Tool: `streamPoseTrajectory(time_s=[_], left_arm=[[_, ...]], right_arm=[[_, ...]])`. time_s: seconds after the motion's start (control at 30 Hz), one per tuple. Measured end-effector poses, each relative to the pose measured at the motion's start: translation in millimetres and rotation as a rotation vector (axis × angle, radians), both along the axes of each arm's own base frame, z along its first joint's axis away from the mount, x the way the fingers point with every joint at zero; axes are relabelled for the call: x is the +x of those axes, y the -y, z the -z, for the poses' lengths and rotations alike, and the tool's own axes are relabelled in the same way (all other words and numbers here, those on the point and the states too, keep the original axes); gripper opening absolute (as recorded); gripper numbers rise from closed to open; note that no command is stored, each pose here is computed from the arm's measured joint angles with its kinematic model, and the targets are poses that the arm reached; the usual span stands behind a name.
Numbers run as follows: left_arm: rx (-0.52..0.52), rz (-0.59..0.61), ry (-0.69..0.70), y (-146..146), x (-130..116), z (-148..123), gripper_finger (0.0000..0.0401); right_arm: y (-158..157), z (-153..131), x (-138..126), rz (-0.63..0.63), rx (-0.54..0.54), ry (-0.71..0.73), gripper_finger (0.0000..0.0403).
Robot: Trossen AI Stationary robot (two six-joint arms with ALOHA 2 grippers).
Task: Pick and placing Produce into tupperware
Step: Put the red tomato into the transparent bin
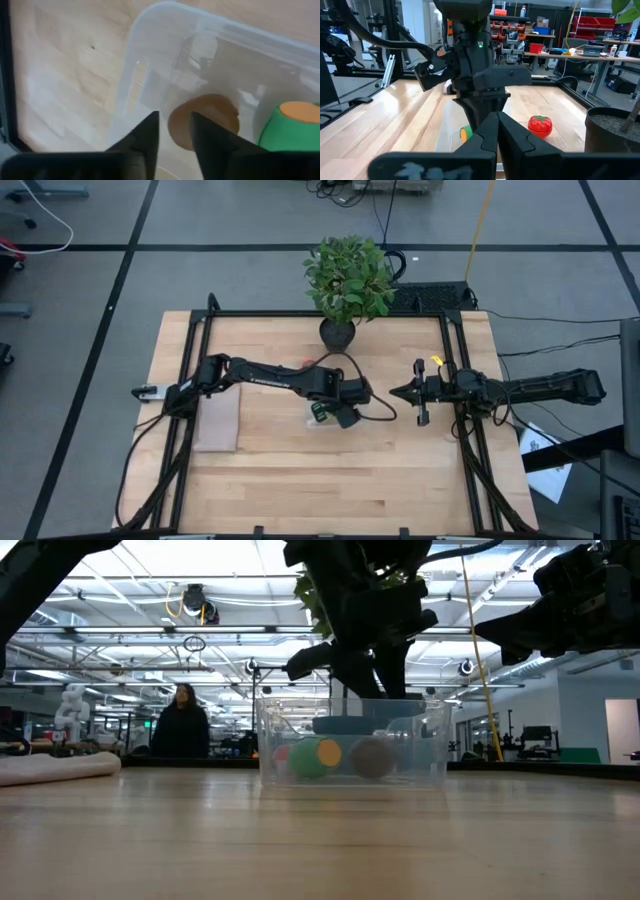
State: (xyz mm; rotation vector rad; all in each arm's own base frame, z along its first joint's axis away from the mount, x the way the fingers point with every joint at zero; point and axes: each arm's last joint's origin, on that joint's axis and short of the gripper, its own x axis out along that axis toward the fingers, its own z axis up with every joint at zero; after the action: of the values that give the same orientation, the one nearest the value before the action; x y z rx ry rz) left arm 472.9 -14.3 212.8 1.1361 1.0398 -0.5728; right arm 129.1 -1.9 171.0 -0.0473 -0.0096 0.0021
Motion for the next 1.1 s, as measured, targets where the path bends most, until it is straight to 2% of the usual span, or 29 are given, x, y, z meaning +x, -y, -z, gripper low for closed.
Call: streamPoseTrajectory(time_s=[0.23, 0.33, 0.57, 0.77, 0.97, 1.1], left_arm=[[0.015, -0.028, 0.001, -2, 0, 0, 0.0011], [0.01, -0.049, -0.019, -5, -4, -3, 0.0007], [0.007, -0.132, -0.052, -11, -26, -35, 0.0002], [0.003, -0.222, 0.025, -19, -55, -88, 0.0001], [-0.073, -0.347, 0.176, -38, -99, -151, 0.0001], [-0.173, -0.371, 0.284, -46, -131, -189, 0.0]], right_arm=[[0, 0, 0, 0.0, 0.0, 0.0, 0.0], [0, 0, 0, 0.0, 0.004, -0.001, 0.0], [0, 0, 0, 0.0, 0.006, 0.0, 0.0], [0, 1, 1, 0.0, 0.004, -0.005, 0.0], [0, 1, 1, 0.0, 0.005, -0.004, 0.0], [0, 0, 1, 0.0, 0.005, 0.006, 0.0]])
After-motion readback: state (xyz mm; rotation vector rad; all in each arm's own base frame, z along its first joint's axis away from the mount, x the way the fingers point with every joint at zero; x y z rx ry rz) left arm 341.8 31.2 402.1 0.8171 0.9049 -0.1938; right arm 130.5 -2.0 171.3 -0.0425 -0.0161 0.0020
